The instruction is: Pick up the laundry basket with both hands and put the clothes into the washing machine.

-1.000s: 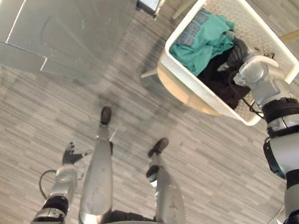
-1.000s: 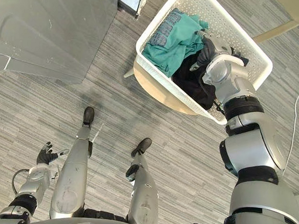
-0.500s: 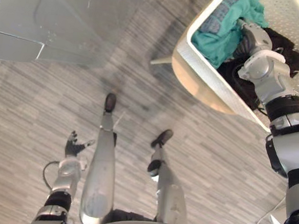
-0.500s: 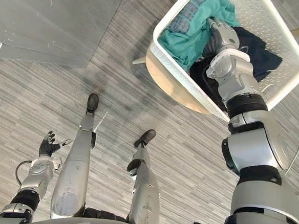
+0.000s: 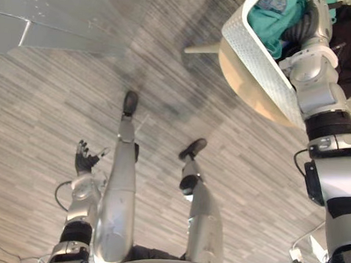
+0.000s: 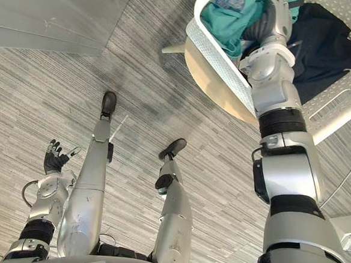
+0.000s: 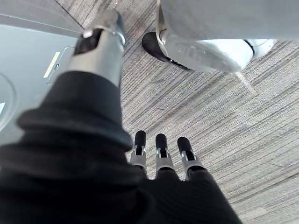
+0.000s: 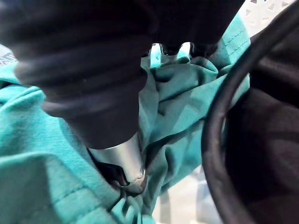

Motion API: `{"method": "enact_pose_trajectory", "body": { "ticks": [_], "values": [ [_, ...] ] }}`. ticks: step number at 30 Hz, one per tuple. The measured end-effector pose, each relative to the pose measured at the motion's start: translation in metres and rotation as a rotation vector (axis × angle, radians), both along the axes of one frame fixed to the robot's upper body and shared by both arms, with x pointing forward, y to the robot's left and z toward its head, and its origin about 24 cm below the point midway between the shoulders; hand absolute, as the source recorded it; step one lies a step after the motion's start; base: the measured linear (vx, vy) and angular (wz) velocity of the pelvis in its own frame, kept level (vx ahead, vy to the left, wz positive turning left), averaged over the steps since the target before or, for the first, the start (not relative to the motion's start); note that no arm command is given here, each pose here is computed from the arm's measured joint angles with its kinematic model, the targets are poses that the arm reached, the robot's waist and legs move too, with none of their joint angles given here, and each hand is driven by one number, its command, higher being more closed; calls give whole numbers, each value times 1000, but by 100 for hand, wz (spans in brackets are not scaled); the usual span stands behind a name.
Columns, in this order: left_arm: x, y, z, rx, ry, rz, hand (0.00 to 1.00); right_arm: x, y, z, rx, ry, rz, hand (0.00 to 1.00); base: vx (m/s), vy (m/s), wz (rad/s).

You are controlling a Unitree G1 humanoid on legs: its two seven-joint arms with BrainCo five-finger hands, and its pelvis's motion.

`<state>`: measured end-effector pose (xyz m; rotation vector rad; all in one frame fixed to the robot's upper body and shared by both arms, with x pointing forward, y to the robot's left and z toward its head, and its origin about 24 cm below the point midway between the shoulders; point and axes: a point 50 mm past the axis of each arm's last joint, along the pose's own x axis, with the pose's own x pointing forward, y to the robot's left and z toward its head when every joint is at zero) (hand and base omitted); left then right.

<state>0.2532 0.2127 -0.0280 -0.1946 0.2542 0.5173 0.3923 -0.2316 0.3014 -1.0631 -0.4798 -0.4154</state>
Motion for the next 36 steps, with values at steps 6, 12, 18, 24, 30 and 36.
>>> {"method": "enact_pose_trajectory", "body": {
  "ticks": [6, 12, 18, 24, 30, 36],
  "values": [
    [-1, 1, -1, -22, 2, 22, 0, 1, 0, -10, 64, -7, -2, 100, 10, 20, 0],
    [-6, -9, -10, -51, 43, 20, 0, 1, -16, -51, 468, 29, 8, 100, 37, 39, 14],
    [-15, -14, -29, -51, 141, -14, 0, -20, -50, -32, 836, -215, 3, 100, -10, -1, 15],
    [-40, -15, -56, -61, 277, -29, 0, -31, -60, -27, 1090, -388, 73, 100, -16, -30, 9],
    [-64, -13, -78, -103, 405, -33, 0, -33, -40, -38, 1286, -455, 231, 100, -7, -46, 1],
    [-76, -9, -87, -112, 453, -33, 0, -34, -40, -49, 1268, -432, 215, 0, -33, -39, 4]
  ]
}}
